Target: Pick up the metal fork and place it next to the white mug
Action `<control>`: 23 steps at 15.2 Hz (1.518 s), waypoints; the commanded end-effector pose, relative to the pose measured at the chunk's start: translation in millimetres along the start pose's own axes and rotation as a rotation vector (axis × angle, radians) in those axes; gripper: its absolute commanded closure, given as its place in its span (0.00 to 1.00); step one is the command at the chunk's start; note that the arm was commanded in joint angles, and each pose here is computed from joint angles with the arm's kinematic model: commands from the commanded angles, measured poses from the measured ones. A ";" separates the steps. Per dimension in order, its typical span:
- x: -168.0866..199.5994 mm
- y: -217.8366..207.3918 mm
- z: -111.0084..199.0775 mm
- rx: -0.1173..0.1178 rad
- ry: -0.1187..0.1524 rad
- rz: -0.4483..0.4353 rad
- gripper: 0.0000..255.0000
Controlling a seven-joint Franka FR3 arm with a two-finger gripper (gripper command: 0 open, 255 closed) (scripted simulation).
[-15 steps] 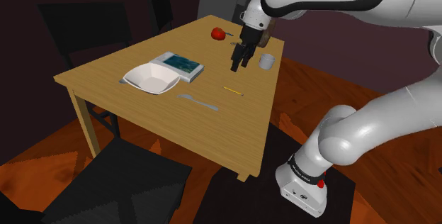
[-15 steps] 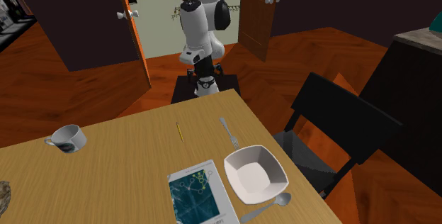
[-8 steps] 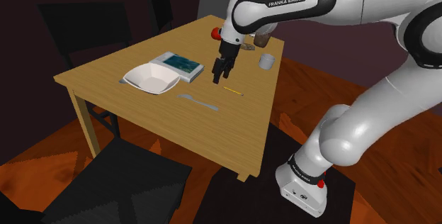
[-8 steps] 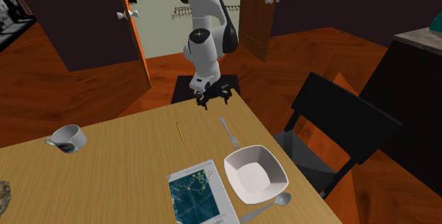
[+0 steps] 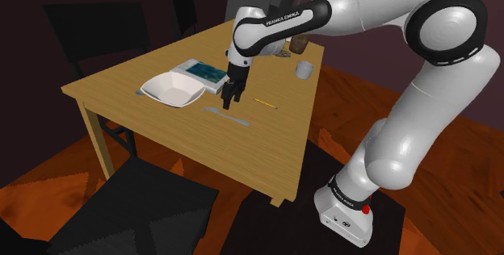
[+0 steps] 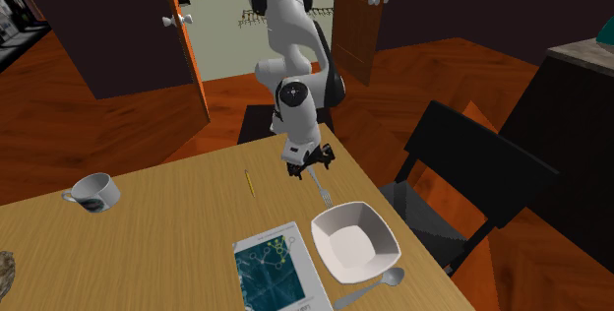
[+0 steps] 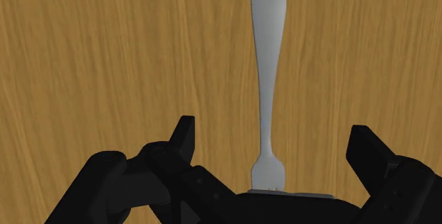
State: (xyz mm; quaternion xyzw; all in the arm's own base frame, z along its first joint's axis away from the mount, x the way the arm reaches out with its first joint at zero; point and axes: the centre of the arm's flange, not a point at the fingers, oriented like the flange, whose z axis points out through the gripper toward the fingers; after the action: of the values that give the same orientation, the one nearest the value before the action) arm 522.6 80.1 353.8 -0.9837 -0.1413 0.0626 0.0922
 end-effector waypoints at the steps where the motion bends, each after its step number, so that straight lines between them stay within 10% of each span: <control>1: 5.4 -1.1 11.9 0.003 -0.004 -0.007 0.00; 15: 5.2 -1.2 46.6 0.003 -0.004 -0.007 0.00; 16: 5.2 -1.2 46.6 0.003 -0.004 -0.007 1.00; 23: 5.8 -1.4 46.9 0.003 -0.004 -0.007 1.00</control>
State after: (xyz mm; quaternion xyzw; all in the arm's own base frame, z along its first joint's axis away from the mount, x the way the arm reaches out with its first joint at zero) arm 521.1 91.4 310.2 -0.9829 -0.1454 0.0625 0.0939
